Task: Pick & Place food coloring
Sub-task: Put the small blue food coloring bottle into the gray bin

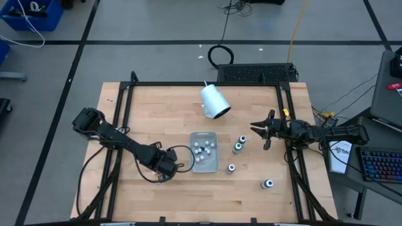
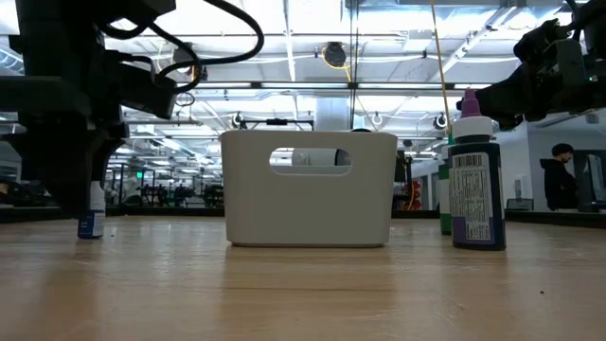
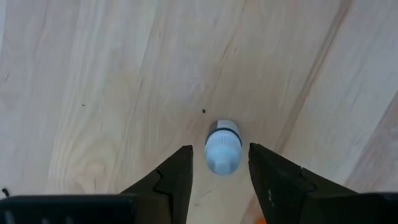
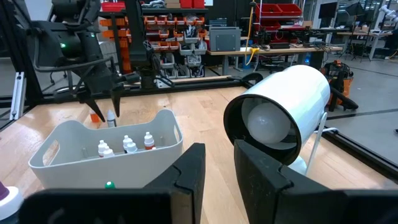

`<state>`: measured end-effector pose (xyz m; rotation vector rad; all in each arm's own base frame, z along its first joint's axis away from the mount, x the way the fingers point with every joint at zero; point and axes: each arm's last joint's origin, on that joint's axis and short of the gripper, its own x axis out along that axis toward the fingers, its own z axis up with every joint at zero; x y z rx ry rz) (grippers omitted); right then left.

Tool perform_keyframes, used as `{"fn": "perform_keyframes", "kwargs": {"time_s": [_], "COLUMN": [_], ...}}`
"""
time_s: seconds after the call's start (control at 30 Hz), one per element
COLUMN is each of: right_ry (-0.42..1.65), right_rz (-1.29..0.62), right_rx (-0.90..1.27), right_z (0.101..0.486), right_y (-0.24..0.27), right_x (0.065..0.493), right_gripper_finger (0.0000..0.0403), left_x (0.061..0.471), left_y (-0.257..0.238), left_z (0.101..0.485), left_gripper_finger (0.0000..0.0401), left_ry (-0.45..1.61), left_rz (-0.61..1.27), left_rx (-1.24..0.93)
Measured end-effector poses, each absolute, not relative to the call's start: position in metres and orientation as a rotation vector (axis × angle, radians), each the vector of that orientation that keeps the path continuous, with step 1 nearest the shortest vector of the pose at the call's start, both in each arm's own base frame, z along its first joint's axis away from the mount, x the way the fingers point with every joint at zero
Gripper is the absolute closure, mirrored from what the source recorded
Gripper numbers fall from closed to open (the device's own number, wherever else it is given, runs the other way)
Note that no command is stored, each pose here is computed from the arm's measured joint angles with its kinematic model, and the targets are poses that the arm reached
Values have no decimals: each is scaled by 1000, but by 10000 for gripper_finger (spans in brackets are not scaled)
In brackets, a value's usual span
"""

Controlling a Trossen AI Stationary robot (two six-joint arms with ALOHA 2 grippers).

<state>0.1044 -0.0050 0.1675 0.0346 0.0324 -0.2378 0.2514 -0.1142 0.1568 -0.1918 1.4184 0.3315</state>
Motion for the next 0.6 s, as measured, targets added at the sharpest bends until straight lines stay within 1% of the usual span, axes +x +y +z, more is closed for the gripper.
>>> {"fn": "perform_keyframes", "kwargs": {"time_s": [0.23, 0.47, 0.6], "right_ry": [32, 32, 33], "right_rz": [-238, -238, -238], "right_rx": [35, 34, 34], "right_z": [168, 168, 167], "right_y": [-5, -5, -5], "right_x": [104, 104, 104], "right_gripper_finger": [325, 325, 325], "left_x": [252, 252, 253], "left_y": [-114, -114, -112], "left_z": [157, 157, 157], "left_gripper_finger": [240, 248, 247], "left_ry": [1415, 1415, 1414], "left_rz": [323, 320, 325], "left_rx": [-177, -171, -175]}}
